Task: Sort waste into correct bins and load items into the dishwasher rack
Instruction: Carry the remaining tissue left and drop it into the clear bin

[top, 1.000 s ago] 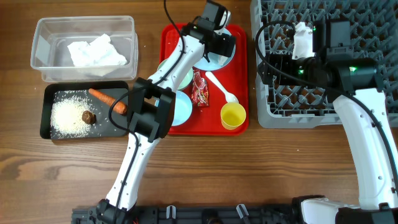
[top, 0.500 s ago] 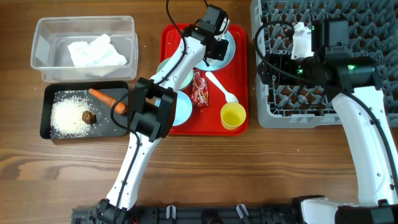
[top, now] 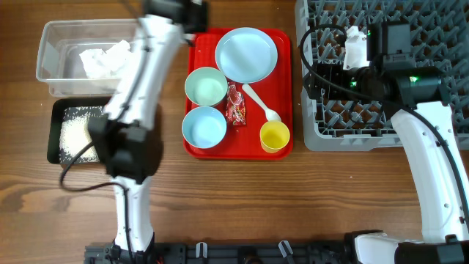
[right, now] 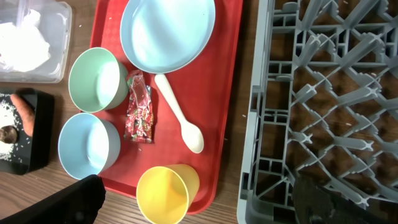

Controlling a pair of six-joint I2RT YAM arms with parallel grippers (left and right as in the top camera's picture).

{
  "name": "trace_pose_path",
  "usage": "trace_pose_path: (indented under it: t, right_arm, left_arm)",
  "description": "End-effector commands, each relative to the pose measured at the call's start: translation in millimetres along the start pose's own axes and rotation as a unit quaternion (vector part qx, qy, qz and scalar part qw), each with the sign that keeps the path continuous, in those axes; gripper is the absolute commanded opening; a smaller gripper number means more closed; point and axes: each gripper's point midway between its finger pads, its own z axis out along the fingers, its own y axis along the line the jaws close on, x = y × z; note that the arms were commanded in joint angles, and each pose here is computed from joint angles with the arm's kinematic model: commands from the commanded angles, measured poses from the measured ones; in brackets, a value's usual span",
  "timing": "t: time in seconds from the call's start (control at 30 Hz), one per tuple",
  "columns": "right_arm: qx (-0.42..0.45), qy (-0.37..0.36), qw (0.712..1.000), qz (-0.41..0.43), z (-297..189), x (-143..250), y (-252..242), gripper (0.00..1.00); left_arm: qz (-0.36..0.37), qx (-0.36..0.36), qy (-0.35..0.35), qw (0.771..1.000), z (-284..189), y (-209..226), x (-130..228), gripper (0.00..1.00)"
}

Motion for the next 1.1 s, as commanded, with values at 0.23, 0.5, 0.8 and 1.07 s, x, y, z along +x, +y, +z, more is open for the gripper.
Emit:
trace_pose_path:
  t: [0.23, 0.5, 0.8, 1.07]
  right_arm:
    - [-0.011, -0.007, 1.0, 0.002, -1, -7, 6, 1.0]
    - [-0.012, -0.008, 1.0, 0.002, -1, -8, 5, 1.0]
    - [-0.011, -0.009, 1.0, 0.009, -1, -8, 6, 1.0]
    - [-0.011, -0.009, 1.0, 0.01, -1, -8, 5, 1.0]
  left_arm:
    - [-0.163, -0.087, 0.17, 0.968, 46, 146, 83, 0.04]
    - [-0.179, -0.094, 0.168, 0.965, 52, 165, 87, 1.0]
    - [-0.144, -0.031, 0.088, 0.985, 8, 115, 35, 1.0]
    - [-0.064, 0.031, 0.135, 0.988, -13, 33, 59, 1.0]
